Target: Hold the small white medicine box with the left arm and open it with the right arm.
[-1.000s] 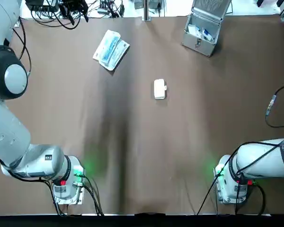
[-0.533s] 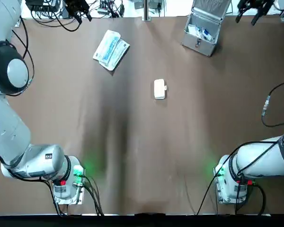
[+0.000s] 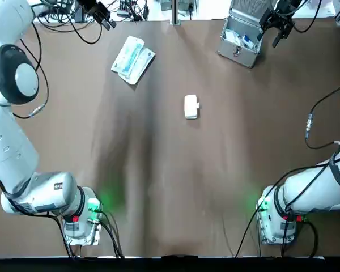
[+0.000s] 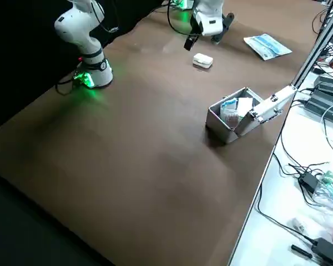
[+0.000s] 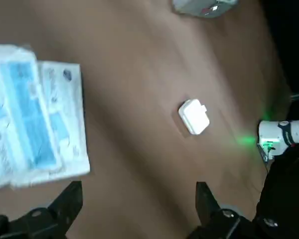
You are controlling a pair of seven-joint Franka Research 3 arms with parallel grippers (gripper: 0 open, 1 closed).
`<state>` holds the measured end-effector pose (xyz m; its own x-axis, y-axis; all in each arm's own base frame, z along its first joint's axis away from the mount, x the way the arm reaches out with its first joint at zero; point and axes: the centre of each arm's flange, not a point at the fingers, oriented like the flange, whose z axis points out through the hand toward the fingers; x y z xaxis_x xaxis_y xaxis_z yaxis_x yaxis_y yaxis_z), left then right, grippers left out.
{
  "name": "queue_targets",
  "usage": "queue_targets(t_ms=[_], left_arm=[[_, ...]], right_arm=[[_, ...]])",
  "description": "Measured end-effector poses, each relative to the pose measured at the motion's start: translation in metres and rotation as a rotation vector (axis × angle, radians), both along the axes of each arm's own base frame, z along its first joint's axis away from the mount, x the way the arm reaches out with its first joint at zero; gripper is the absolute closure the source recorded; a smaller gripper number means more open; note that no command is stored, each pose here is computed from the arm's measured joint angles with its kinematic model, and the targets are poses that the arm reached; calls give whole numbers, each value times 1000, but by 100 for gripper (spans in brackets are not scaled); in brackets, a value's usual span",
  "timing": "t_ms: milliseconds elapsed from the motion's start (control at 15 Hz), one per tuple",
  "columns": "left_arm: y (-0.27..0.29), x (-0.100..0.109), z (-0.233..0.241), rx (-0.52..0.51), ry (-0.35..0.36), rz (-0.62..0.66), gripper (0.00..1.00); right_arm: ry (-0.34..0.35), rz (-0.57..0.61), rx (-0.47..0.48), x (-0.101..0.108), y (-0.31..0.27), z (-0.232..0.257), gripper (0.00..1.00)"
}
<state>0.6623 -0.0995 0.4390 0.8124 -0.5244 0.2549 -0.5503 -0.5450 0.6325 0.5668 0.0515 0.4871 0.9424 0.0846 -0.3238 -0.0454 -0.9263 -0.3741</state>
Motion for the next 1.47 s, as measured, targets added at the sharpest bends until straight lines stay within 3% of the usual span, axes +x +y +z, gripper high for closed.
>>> queue_targets(t_ms=[467,667,800,1333,1467], left_arm=[[-13,19,-54,-230,-189,-139,0],[-23,22,-74,-310,-243,-173,0],[-36,23,-103,-406,-301,-225,0],[-80,0,-187,-653,-551,-437,0],[-96,-13,-205,-711,-601,-503,0]], right_arm=[[51,-70,81,7,-15,-51,2],[59,-114,104,2,-18,-80,8],[73,-150,123,-5,-16,-105,20],[66,-196,146,-32,17,-146,98],[61,-201,141,-39,26,-155,99]])
